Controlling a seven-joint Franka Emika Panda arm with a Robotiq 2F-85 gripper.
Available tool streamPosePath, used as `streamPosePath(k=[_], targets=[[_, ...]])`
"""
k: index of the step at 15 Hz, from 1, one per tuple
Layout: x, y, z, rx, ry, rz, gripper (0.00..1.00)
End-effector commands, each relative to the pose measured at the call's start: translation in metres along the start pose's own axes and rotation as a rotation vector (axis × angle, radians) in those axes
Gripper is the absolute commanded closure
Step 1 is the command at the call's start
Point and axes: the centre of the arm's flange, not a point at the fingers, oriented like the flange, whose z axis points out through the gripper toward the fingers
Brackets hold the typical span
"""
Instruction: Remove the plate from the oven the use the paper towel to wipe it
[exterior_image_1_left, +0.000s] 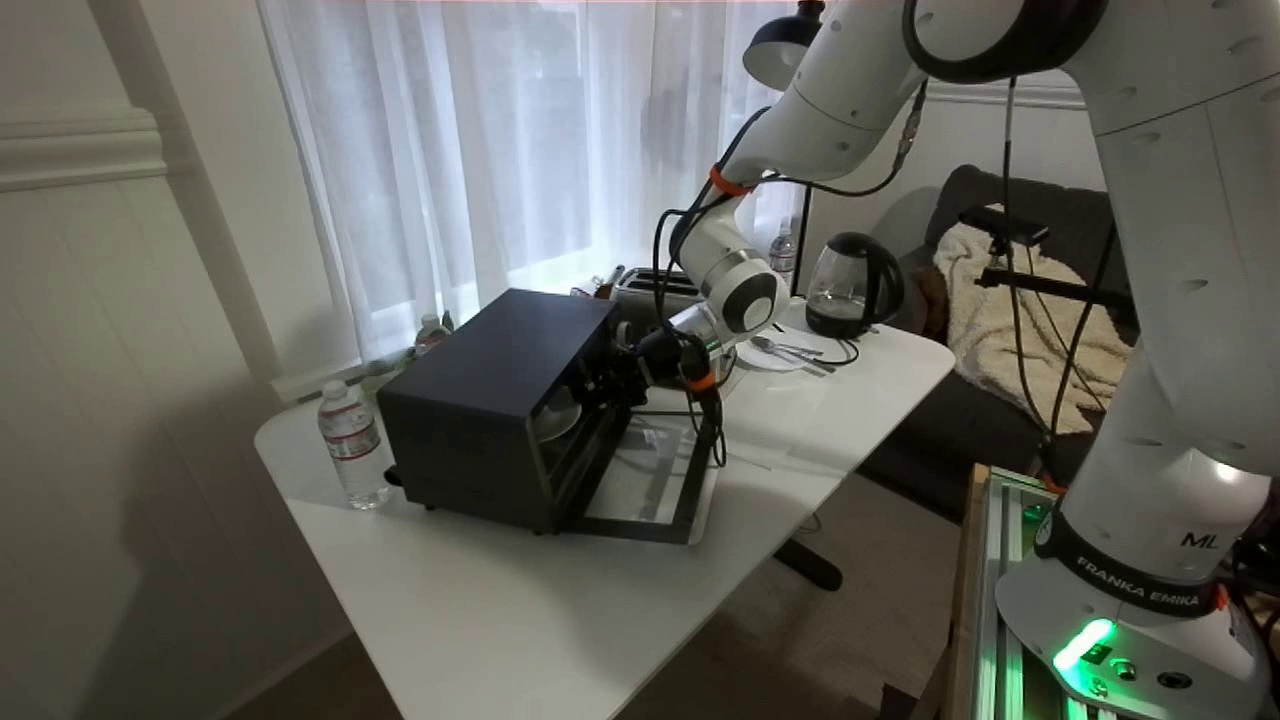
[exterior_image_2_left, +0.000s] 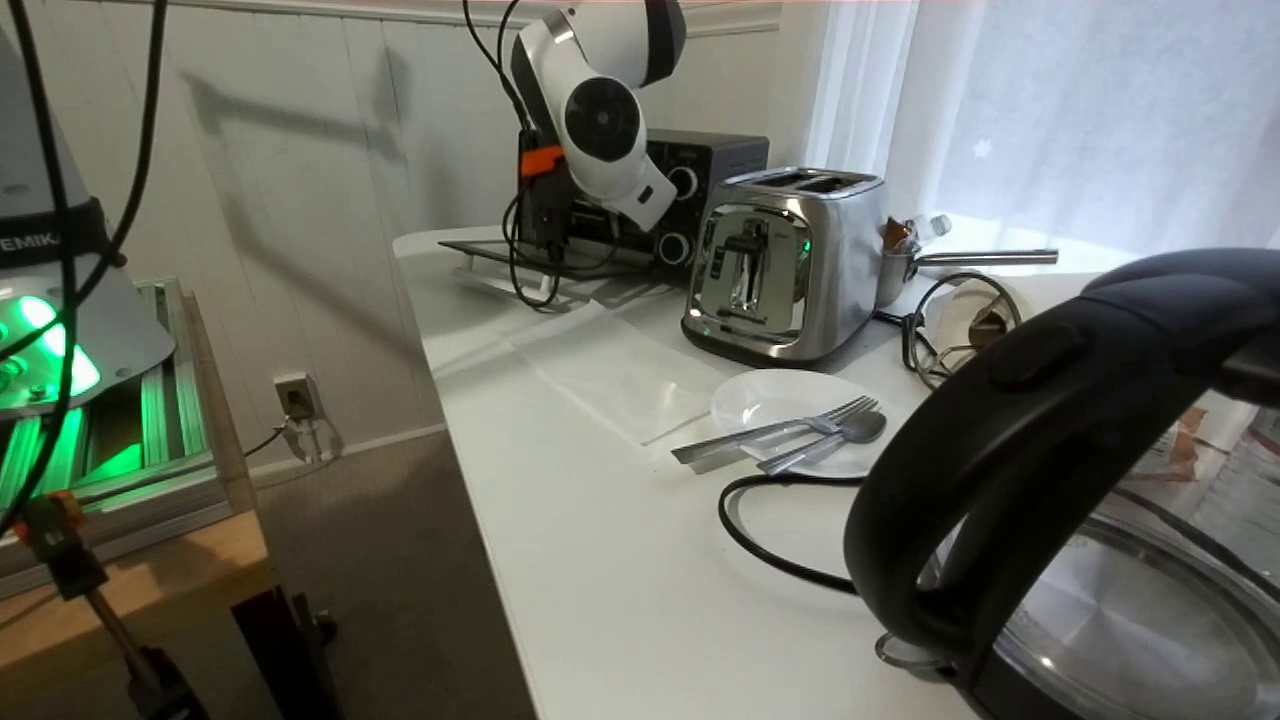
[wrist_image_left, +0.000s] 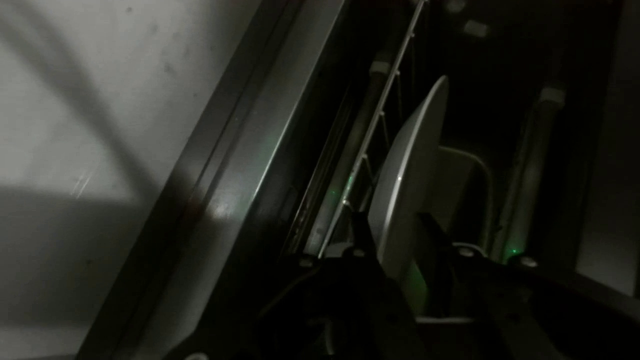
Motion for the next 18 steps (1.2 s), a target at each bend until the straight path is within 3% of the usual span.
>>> streamPosePath(k=[1, 9, 12, 16, 18], targets=[[0.0, -0.003, 0.021, -0.003, 0.049, -0.017, 0.71], [0.001, -0.006, 0.039, 0.018, 0.082, -0.007, 0.68], [0.0, -0.005, 0.045, 0.026, 0.077, -0.013, 0.75], [0.003, -0.006, 0.051, 0.049, 0.082, -0.033, 1.0], [0.004, -0.008, 0.053, 0.059, 0.088, -0.04, 0.99]])
